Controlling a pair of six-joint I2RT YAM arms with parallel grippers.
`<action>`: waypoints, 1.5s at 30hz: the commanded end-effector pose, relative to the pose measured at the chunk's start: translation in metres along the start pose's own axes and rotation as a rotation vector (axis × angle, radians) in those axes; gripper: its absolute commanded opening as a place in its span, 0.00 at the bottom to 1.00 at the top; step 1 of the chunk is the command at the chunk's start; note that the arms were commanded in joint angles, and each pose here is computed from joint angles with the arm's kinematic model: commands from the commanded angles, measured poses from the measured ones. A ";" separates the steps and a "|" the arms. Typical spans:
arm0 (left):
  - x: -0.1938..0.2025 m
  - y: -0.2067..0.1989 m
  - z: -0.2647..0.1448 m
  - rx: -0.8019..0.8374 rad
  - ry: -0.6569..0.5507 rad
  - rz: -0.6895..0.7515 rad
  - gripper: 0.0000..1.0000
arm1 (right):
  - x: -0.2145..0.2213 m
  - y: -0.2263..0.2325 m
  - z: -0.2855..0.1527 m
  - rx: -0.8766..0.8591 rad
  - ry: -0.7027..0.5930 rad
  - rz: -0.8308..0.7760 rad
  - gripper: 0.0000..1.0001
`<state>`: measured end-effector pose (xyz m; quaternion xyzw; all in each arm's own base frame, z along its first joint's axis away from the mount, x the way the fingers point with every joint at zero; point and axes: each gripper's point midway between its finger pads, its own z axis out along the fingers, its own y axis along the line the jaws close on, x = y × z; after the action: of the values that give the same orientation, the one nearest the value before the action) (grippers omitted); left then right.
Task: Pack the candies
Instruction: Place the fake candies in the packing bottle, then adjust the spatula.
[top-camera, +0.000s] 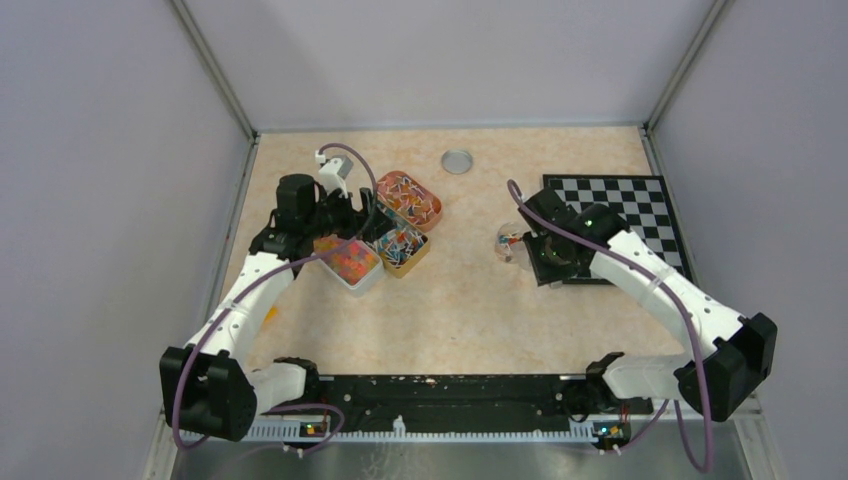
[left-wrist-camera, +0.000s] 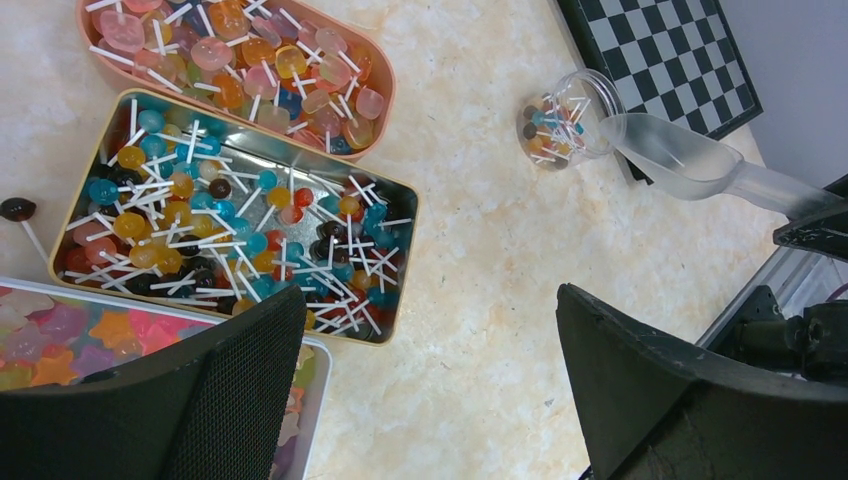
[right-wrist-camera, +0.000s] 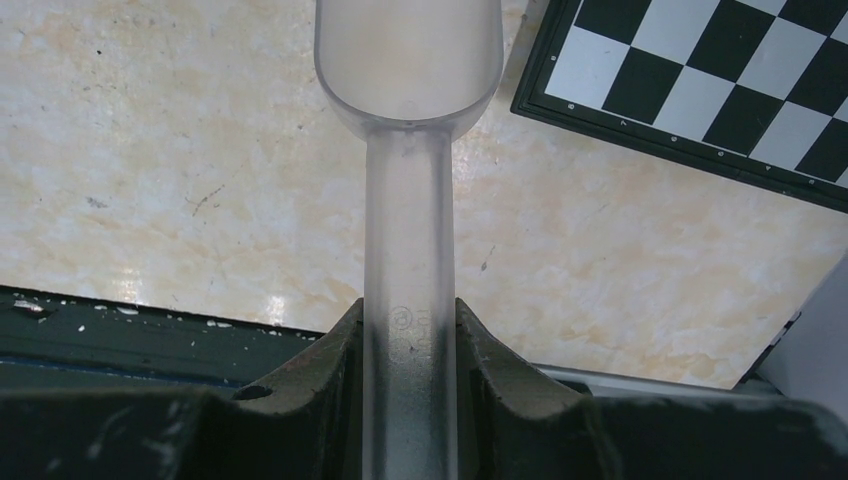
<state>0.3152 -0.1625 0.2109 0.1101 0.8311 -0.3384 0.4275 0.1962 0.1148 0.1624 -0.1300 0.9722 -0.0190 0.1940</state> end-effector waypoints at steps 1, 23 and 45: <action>-0.013 -0.005 -0.005 -0.001 -0.047 0.055 0.99 | -0.013 -0.002 -0.012 -0.005 -0.033 0.004 0.00; -0.025 -0.045 -0.015 0.172 -0.073 -0.033 0.99 | -0.060 0.075 -0.041 -0.367 -0.362 -0.159 0.00; -0.033 -0.069 -0.022 0.282 -0.060 -0.071 0.99 | -0.100 0.167 -0.079 -0.603 -0.681 -0.362 0.00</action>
<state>0.2897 -0.1893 0.2648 0.1173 0.7829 -0.4477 0.4159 0.2067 0.2805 0.2145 -0.3323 0.8260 0.2376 0.3884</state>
